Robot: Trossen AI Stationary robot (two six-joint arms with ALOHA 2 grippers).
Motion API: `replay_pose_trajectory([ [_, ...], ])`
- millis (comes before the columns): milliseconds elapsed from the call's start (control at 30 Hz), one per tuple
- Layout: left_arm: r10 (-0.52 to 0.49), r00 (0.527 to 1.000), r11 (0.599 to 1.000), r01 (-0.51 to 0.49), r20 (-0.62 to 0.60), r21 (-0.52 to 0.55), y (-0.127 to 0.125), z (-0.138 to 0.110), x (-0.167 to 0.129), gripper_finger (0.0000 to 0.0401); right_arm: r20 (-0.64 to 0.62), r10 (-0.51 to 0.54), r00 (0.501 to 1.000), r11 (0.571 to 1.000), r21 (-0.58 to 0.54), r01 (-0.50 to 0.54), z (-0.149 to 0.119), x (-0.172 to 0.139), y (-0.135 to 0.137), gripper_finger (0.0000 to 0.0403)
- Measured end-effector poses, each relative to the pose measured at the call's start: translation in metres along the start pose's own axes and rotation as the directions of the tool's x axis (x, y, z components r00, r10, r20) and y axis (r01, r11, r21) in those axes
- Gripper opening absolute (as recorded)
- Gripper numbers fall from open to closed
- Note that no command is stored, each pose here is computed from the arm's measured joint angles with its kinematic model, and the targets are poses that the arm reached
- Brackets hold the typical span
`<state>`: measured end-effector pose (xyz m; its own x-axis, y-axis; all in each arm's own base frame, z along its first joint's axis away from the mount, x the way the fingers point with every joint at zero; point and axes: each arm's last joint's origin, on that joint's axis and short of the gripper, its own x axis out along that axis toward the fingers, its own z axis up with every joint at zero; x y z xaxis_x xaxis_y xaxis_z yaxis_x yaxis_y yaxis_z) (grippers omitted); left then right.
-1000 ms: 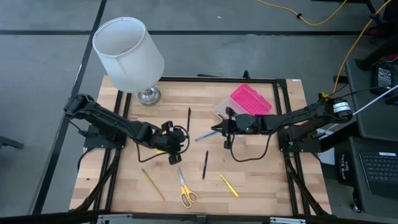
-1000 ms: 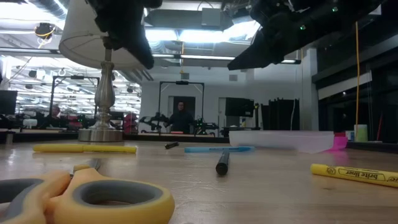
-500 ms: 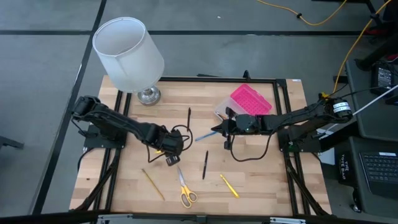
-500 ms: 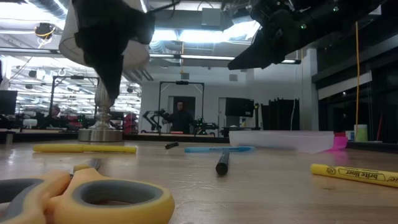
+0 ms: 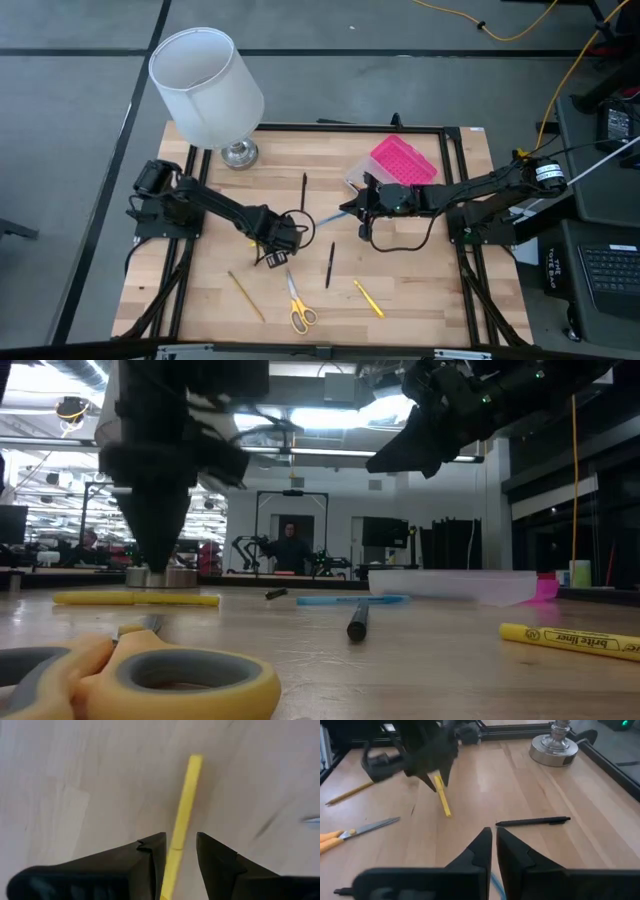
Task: Pick & place school supplies into a supply box
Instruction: Put the yellow pen into the pink supply box
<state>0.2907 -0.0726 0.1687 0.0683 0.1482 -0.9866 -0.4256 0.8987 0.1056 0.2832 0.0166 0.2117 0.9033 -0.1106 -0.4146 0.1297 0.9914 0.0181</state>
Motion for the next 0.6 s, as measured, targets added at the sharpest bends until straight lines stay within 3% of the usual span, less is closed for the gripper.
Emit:
replay_pose_trajectory([
  [300,0.006,0.993,0.996,0.005,-0.12,0.093,-0.007,0.0,0.027,0.01,0.008,0.0,1.0,1.0,0.002,0.0,0.001,0.0,0.0,0.0033],
  [600,0.011,0.992,0.995,0.002,-0.122,0.103,-0.008,-0.001,0.029,0.01,0.007,0.0,1.0,1.0,0.002,0.0,0.001,0.0,0.0,0.0033],
])
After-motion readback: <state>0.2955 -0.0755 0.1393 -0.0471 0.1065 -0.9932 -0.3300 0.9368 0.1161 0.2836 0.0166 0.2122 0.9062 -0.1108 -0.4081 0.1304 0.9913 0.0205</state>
